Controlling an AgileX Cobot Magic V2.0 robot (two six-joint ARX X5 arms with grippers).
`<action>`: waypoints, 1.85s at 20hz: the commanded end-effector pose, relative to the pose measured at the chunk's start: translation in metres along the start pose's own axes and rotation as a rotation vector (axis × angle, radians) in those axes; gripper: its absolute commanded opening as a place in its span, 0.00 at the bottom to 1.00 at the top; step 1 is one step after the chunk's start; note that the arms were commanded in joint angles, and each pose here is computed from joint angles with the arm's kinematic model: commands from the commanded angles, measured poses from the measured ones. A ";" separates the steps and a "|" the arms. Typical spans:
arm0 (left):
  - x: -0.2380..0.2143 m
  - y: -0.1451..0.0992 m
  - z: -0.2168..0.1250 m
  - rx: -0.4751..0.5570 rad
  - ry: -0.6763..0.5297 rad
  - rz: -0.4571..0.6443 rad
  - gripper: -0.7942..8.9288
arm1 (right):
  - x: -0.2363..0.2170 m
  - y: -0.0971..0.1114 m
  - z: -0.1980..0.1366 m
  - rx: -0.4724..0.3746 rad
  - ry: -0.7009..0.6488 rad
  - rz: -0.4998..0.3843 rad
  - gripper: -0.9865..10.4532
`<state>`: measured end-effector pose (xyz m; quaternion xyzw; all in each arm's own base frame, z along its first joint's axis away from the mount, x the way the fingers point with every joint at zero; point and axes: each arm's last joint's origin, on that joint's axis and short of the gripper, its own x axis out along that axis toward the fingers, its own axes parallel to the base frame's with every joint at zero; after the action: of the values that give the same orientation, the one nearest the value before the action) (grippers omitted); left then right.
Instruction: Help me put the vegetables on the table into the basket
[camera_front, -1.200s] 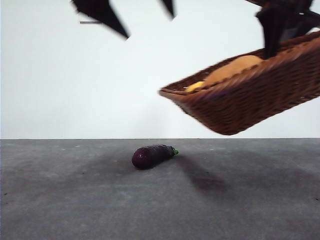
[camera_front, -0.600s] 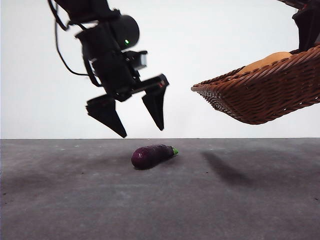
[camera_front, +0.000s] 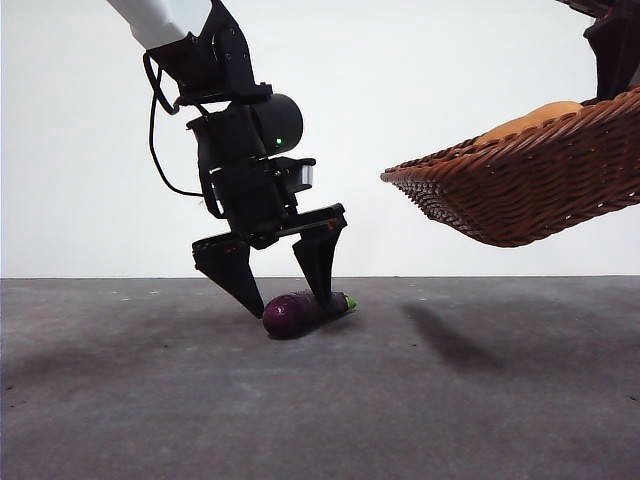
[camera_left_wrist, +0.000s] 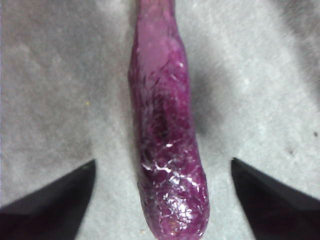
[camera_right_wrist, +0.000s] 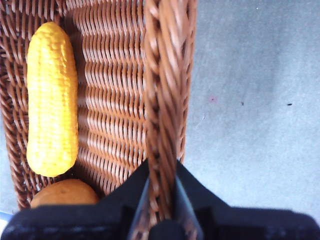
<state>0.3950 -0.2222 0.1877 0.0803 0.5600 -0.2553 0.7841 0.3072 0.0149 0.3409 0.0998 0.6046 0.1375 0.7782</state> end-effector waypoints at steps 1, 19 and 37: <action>0.004 0.000 -0.001 0.013 0.007 0.021 0.23 | 0.003 0.000 0.001 -0.008 0.007 0.014 0.08; -0.156 -0.009 -0.009 -0.023 -0.270 -0.008 0.07 | 0.006 0.007 0.001 -0.020 0.017 0.021 0.08; -0.186 -0.098 -0.040 -0.023 -0.185 -0.251 0.27 | 0.028 0.084 -0.009 -0.210 0.052 0.137 0.08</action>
<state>0.2661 -0.2293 0.3654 -0.0052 0.4808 -0.3640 0.7977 0.2957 0.1019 0.3429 0.0469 0.5952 0.2529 0.7613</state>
